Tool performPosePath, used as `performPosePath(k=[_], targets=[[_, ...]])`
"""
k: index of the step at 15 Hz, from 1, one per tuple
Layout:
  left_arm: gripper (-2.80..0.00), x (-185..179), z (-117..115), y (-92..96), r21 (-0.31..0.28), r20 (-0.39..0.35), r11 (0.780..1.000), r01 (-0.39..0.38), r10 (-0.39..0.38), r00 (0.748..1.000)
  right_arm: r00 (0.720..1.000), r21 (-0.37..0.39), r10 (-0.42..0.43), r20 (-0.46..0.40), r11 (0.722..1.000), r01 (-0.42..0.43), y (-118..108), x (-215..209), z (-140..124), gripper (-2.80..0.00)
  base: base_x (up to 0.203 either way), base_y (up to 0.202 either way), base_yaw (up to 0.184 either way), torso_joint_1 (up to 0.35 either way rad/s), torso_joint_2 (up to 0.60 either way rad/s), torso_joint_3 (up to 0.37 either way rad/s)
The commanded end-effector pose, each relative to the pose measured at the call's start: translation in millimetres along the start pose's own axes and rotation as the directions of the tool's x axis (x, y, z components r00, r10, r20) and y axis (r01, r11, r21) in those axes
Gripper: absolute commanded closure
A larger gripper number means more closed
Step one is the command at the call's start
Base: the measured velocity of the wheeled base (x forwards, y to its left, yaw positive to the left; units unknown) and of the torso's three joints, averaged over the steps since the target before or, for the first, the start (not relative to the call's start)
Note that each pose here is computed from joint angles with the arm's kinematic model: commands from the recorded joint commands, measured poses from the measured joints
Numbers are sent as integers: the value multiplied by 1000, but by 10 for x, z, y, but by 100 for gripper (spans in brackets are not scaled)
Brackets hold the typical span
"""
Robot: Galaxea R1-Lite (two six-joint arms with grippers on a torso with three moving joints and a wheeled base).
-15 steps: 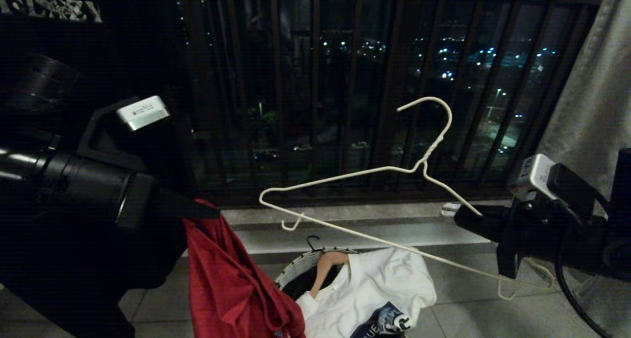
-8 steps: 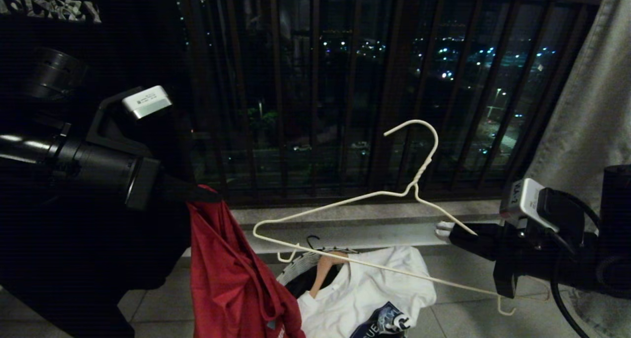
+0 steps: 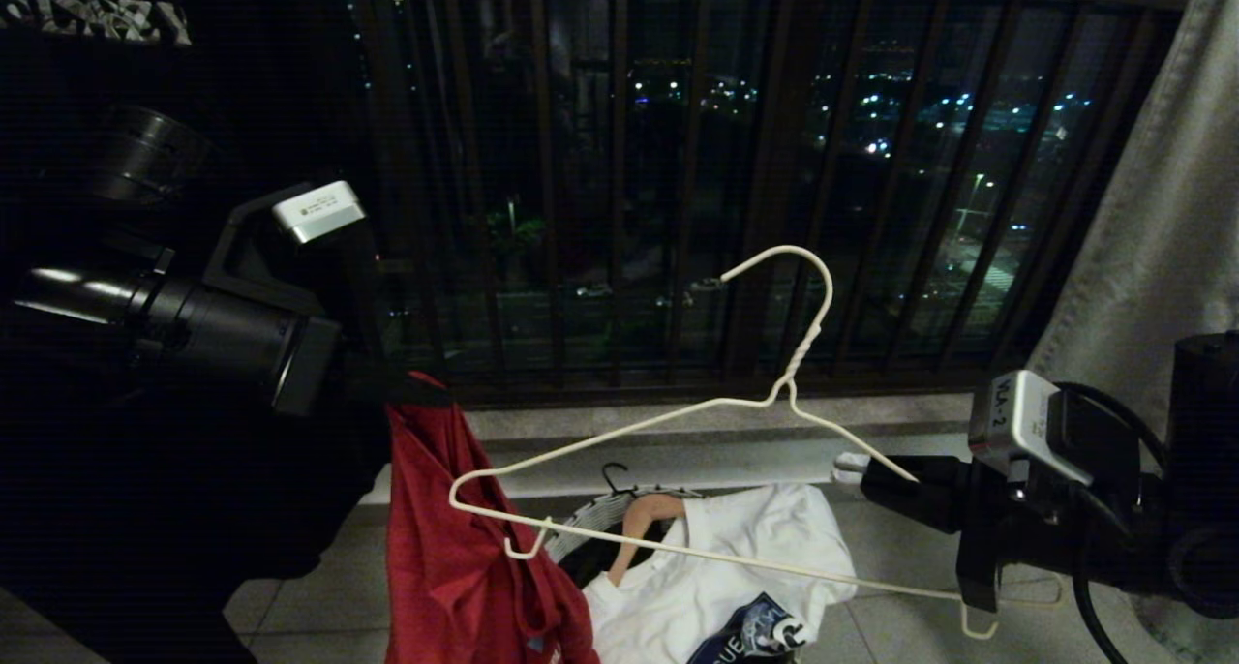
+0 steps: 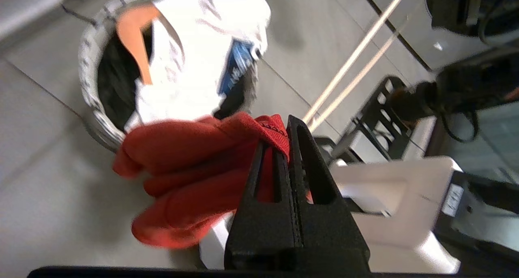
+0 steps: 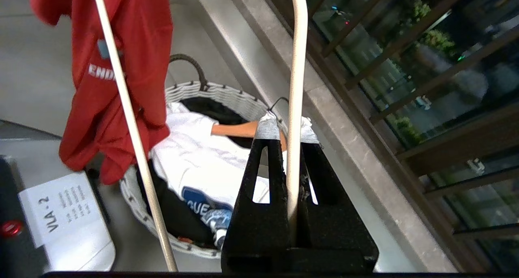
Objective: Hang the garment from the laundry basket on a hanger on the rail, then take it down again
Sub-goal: Hang the clothes on the clothes rack
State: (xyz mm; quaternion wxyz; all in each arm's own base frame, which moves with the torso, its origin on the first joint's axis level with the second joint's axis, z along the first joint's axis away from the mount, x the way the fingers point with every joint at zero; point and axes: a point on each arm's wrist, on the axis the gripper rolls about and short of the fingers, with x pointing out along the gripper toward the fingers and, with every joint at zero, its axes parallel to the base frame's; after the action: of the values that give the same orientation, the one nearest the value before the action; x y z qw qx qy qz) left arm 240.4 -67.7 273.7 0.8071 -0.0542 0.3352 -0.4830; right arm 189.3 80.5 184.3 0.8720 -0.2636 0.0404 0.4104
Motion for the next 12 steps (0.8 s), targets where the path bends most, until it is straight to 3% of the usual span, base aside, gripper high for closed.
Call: performPosePath(k=[1, 4, 12], targets=[[0, -7, -5, -62, -10, -23, 1000, 17, -17, 1000, 1000, -13, -13, 17, 1000, 13, -13, 16, 23, 0, 0, 0, 0, 0, 0, 0], [0, 6, -17, -145, -5, -47, 1000, 30, -30, 998, 999, -17, -24, 22, 1000, 24, -27, 6, 36, 0, 0, 0, 0, 0, 0, 0], [0, 61, 8, -87, -8, -65, 1000, -26, 25, 998, 997, -19, -74, 22, 997, 74, -104, -80, 32, 0, 0, 0, 0, 0, 0, 0]])
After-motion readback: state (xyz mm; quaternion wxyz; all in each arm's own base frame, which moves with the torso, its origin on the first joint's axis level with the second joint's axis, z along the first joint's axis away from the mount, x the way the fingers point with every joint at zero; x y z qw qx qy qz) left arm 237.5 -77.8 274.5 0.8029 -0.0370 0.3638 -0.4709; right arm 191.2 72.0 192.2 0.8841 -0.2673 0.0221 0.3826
